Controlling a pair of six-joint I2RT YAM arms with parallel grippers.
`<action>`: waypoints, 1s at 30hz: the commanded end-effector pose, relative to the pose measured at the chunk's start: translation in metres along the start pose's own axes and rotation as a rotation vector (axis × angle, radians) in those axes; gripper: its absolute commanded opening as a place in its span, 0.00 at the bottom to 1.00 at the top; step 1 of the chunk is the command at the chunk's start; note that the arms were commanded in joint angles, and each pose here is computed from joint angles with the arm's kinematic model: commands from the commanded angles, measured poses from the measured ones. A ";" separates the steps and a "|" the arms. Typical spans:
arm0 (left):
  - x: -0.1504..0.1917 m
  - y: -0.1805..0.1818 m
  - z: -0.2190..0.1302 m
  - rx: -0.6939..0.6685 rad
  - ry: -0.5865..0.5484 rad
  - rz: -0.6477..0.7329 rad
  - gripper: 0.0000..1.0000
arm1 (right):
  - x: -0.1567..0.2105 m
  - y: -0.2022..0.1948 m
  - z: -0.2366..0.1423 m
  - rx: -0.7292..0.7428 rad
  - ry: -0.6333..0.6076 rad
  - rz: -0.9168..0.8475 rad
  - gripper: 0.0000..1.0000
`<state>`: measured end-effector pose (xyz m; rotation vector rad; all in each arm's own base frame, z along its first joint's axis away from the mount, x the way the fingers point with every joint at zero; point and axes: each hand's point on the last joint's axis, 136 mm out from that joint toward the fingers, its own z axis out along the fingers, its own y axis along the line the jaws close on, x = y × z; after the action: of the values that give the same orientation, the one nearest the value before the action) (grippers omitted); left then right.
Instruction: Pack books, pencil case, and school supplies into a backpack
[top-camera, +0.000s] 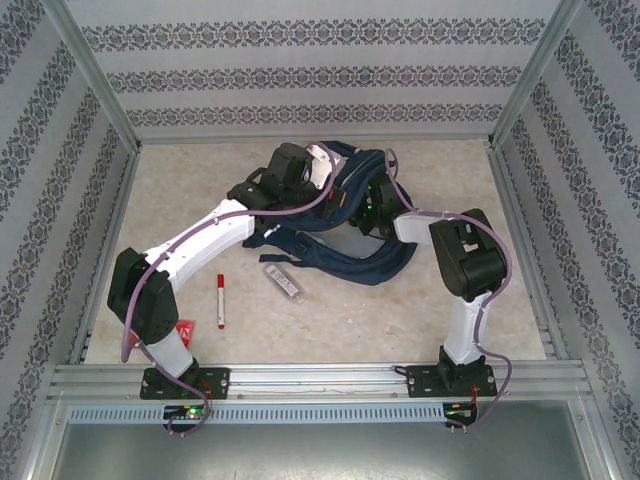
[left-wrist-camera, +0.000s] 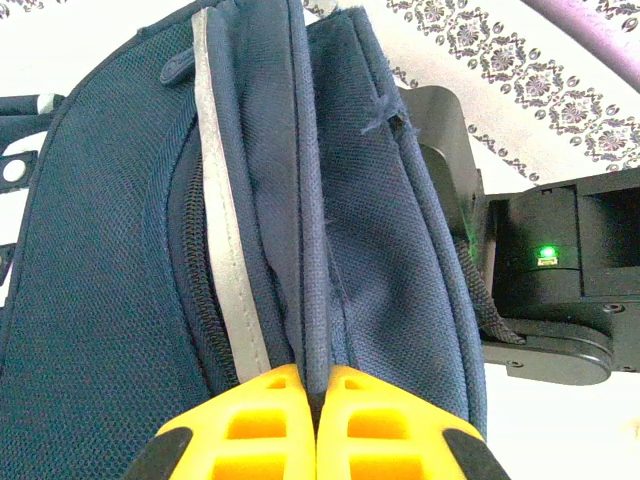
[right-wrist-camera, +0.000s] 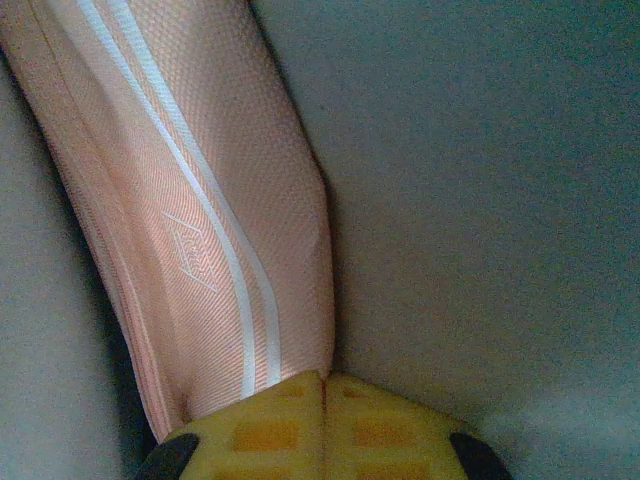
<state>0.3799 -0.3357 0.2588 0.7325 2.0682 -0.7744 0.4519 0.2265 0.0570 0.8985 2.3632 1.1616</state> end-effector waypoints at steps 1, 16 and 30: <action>-0.051 -0.028 -0.025 0.096 -0.174 0.081 0.00 | 0.001 0.017 0.005 -0.036 -0.009 -0.044 0.05; -0.048 -0.031 -0.018 0.135 -0.166 0.088 0.00 | 0.016 0.055 0.051 -0.251 -0.038 0.074 0.00; -0.029 -0.001 -0.023 0.062 -0.152 0.037 0.00 | 0.006 0.053 0.027 -0.244 -0.063 0.081 0.26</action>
<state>0.3813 -0.3272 0.2472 0.7257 2.0689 -0.8019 0.4923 0.2856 0.0689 0.9244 2.1059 1.4237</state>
